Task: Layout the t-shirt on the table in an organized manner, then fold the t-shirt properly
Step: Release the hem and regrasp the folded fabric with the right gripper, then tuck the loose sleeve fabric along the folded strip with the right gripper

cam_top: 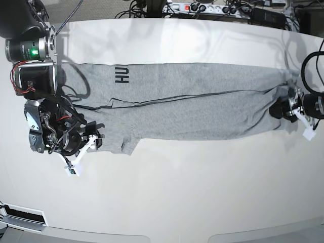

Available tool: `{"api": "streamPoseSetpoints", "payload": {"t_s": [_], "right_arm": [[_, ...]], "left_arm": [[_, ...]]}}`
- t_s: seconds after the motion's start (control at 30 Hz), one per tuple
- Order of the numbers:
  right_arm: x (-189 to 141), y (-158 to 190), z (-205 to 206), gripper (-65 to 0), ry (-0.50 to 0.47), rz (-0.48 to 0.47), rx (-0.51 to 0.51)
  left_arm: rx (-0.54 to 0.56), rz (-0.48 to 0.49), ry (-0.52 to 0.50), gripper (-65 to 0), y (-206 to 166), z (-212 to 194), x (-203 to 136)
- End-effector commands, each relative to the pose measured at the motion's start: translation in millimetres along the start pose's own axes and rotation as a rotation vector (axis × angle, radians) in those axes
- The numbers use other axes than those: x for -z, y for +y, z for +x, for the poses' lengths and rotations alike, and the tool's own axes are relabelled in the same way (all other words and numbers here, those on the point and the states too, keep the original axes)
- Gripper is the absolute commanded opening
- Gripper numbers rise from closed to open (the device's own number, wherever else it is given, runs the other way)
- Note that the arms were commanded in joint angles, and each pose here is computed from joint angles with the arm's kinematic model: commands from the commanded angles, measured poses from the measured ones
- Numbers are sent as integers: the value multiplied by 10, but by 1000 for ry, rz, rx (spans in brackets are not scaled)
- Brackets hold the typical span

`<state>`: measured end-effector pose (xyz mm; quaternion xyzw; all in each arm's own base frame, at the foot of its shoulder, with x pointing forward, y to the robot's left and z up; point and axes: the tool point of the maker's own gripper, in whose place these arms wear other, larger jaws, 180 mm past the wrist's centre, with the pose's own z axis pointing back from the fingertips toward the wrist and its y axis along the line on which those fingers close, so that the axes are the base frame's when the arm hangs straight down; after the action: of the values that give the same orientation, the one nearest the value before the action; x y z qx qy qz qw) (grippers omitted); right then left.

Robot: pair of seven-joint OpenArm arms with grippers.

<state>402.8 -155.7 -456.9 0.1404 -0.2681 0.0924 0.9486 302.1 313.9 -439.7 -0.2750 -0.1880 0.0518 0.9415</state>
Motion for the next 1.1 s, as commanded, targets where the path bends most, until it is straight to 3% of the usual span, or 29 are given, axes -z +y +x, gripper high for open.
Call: {"api": "streamPoseSetpoints", "payload": {"t_s": [0.0, 0.13, 0.2, 0.33, 0.57, 0.7, 0.77, 0.87, 0.9, 1.07], "right_arm": [[-87, -23, 300, -273, -75, 5, -23], [-96, 120, 344, -297, -102, 81, -57], [-109, 217, 361, -391, -114, 134, -75], [-149, 354, 403, -650, -125, 209, -148], [-448, 363, 780, -650, -218, 232, -166], [-563, 304, 817, -650, -184, 190, -235], [-523, 117, 761, -527, -150, 96, -177], [-442, -177, 623, -286, -137, -46, -49], [-408, -212, 559, -259, -130, -55, -25], [-203, -228, 198, -260, -88, -4, 53]], "left_arm": [[19, 10, -23, -334, 31, 110, -115], [16, 14, -37, -334, 49, 112, -117], [18, 15, -49, -334, 50, 146, -131], [20, 16, -70, -334, 49, 197, -143], [23, 20, -76, -334, 57, 224, -165], [31, 36, -65, -334, 94, 206, -187], [31, 36, -65, -334, 94, 209, -189], [29, 30, -70, -334, 80, 217, -178], [29, 29, -68, -334, 75, 213, -171], [29, 27, -67, -334, 69, 209, -161]]}}
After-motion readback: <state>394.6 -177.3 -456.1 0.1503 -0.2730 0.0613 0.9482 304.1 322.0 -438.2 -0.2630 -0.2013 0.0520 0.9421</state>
